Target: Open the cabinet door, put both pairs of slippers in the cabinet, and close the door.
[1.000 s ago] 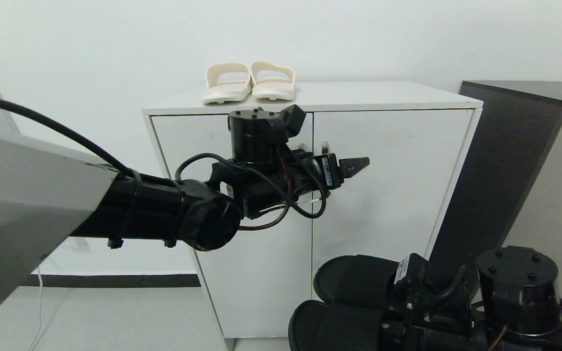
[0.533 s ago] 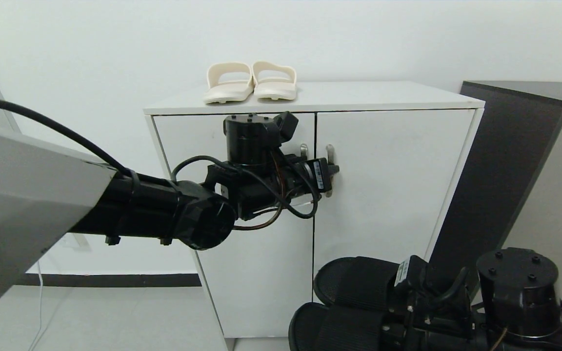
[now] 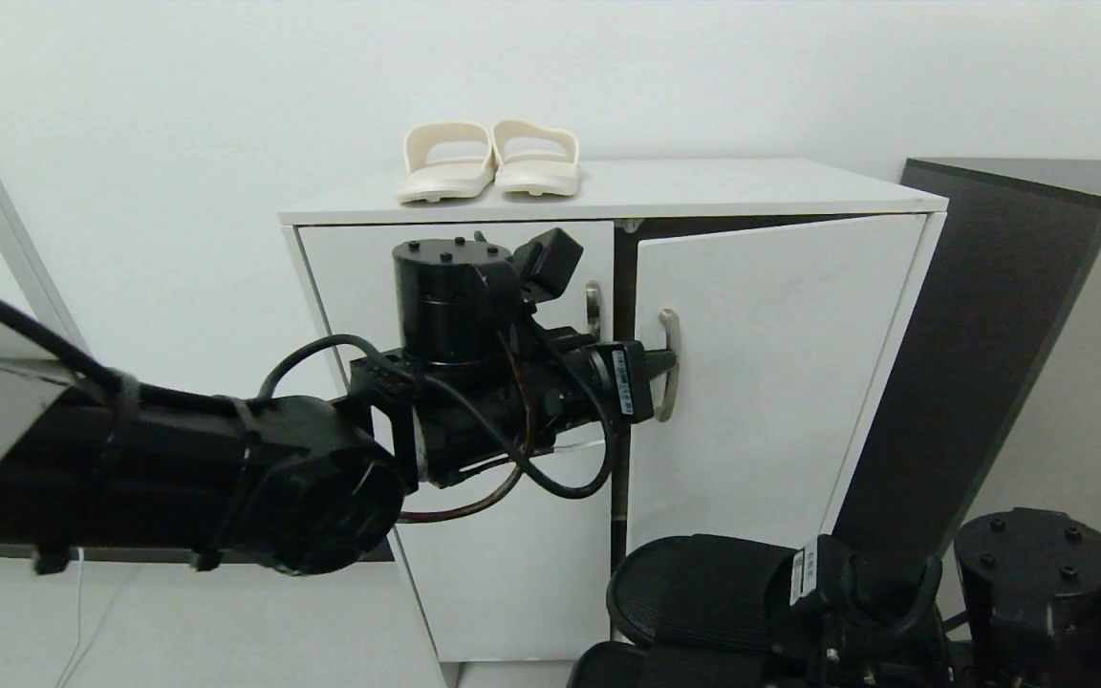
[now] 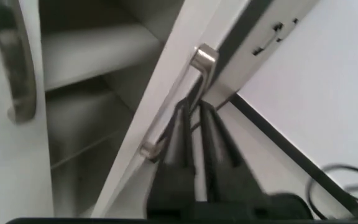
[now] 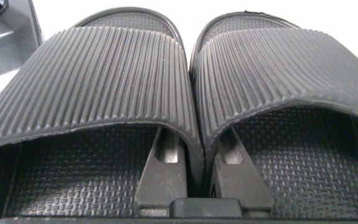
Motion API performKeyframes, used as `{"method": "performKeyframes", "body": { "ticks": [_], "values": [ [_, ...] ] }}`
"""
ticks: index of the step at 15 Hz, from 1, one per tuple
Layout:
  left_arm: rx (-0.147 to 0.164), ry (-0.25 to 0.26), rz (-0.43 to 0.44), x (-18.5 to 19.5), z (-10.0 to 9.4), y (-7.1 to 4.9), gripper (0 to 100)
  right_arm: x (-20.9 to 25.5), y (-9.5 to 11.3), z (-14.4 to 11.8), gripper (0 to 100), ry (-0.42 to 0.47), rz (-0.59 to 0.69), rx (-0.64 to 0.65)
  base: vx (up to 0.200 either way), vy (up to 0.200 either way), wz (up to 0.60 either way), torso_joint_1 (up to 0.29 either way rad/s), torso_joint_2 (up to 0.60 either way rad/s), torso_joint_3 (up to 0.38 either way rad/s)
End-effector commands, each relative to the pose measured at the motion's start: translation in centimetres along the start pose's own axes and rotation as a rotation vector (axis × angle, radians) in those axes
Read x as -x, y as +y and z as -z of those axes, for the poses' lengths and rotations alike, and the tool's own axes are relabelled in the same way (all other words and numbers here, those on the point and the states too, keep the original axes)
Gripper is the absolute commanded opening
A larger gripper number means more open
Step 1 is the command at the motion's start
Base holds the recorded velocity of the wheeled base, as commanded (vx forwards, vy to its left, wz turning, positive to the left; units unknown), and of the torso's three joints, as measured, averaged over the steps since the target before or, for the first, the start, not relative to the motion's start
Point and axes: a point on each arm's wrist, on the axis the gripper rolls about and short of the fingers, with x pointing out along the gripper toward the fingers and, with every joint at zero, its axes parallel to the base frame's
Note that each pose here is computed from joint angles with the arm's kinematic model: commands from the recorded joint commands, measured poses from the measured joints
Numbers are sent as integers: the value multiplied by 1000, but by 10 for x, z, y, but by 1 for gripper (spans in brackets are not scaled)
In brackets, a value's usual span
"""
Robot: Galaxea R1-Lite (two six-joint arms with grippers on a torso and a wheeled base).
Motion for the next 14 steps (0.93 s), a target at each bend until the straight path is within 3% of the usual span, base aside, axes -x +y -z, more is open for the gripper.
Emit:
{"method": "performKeyframes", "body": {
  "ticks": [1,4,5,7,10,12,14],
  "values": [
    [-7,-20,25,29,-6,-15,0,1,1,-1,0,-4,-2,4,0,0,0,0,0,0],
    [-10,-35,24,46,-5,-16,0,-1,4,0,0,0,-17,9,0,0,0,0,0,0],
    [-4,-60,17,45,-8,-11,0,-1,6,0,0,3,-23,10,0,0,0,0,0,0],
    [19,-58,15,37,-6,6,0,-1,7,0,0,2,-27,12,0,0,0,0,0,0],
    [25,-74,32,13,-5,29,0,-1,9,1,0,6,-35,17,0,0,0,0,0,0],
    [68,-105,47,-14,-7,38,0,-2,9,2,0,9,-37,40,0,0,0,0,0,0],
    [72,-102,58,-32,-3,40,0,-1,10,2,0,12,-39,39,0,0,0,0,0,0]
  ]
}}
